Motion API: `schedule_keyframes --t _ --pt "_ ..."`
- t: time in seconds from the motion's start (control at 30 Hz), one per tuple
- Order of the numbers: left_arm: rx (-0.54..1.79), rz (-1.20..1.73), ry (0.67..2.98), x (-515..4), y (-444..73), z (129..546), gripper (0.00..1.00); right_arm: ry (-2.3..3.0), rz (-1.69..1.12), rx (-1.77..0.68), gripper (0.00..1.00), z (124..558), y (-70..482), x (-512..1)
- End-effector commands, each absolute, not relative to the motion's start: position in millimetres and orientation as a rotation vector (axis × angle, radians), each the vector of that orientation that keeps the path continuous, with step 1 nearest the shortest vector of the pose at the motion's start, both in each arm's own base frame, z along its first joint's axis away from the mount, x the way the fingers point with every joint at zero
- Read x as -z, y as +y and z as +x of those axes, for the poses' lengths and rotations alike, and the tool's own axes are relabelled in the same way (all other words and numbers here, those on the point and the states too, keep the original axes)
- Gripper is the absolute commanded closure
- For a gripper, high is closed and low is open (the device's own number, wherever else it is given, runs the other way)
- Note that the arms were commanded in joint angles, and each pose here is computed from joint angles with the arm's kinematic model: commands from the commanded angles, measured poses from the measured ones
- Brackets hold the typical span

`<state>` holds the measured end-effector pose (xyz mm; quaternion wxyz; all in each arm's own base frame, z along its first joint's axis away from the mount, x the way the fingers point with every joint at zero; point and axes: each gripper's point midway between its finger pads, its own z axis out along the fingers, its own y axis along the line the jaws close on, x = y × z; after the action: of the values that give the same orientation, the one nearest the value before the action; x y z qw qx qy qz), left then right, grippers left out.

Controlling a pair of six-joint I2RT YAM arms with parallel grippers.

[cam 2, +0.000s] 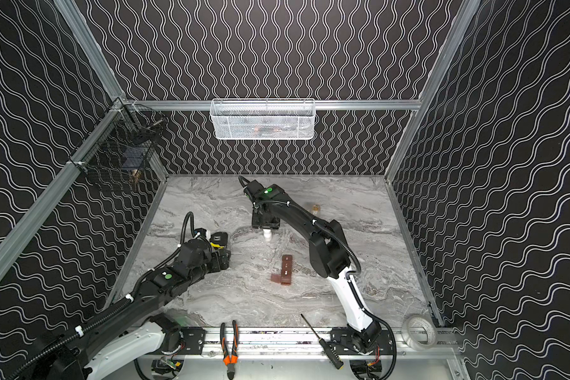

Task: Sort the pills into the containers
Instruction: 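Grasp and lift the white pill bottle cap with the right gripper while the left approaches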

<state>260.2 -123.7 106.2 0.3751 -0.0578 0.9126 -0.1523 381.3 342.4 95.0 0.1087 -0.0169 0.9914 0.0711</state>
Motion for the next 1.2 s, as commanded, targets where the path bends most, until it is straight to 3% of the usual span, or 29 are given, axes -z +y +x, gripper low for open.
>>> schedule_keyframes --t 0.0,0.53,1.17 --pt "0.423 -0.156 2.306 -112 -127 264 0.12 2.95 -0.04 -0.135 0.44 375 333 -90" --pt "0.433 -0.15 2.305 -112 -129 264 0.11 2.973 -0.022 -0.089 0.5 378 329 -77" --pt "0.453 -0.131 2.301 -117 -134 267 0.1 2.958 -0.026 -0.128 0.68 374 328 -94"
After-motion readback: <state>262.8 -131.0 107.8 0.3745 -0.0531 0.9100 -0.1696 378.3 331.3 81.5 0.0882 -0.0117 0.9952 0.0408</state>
